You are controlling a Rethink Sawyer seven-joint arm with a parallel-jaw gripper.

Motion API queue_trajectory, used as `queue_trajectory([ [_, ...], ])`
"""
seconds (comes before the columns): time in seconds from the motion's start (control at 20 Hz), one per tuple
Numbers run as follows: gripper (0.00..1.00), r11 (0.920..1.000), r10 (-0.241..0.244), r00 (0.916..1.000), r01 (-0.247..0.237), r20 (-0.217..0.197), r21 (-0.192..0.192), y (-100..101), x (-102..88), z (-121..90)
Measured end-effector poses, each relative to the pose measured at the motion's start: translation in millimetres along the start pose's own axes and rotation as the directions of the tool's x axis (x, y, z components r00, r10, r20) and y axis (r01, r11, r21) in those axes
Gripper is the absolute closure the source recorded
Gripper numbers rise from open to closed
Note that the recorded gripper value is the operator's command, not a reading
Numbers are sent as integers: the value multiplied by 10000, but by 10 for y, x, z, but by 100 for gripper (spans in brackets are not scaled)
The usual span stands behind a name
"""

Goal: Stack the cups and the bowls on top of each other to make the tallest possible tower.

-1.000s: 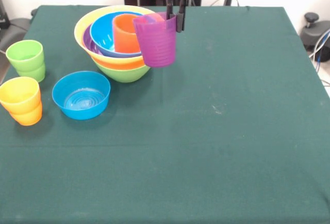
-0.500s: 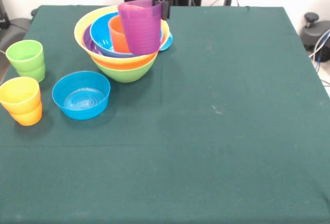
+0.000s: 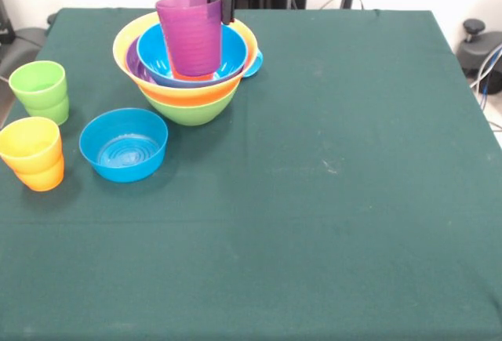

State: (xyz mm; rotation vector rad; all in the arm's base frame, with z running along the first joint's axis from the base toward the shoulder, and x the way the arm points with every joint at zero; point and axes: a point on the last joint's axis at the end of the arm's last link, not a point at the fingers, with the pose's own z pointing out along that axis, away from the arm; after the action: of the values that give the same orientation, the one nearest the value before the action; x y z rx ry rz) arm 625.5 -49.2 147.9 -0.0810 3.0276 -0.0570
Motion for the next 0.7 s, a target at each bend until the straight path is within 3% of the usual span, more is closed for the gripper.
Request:
queue_trajectory([
  [0.7, 100, 9980, -403, 9992, 401, -45, -479, 232, 45, 16],
])
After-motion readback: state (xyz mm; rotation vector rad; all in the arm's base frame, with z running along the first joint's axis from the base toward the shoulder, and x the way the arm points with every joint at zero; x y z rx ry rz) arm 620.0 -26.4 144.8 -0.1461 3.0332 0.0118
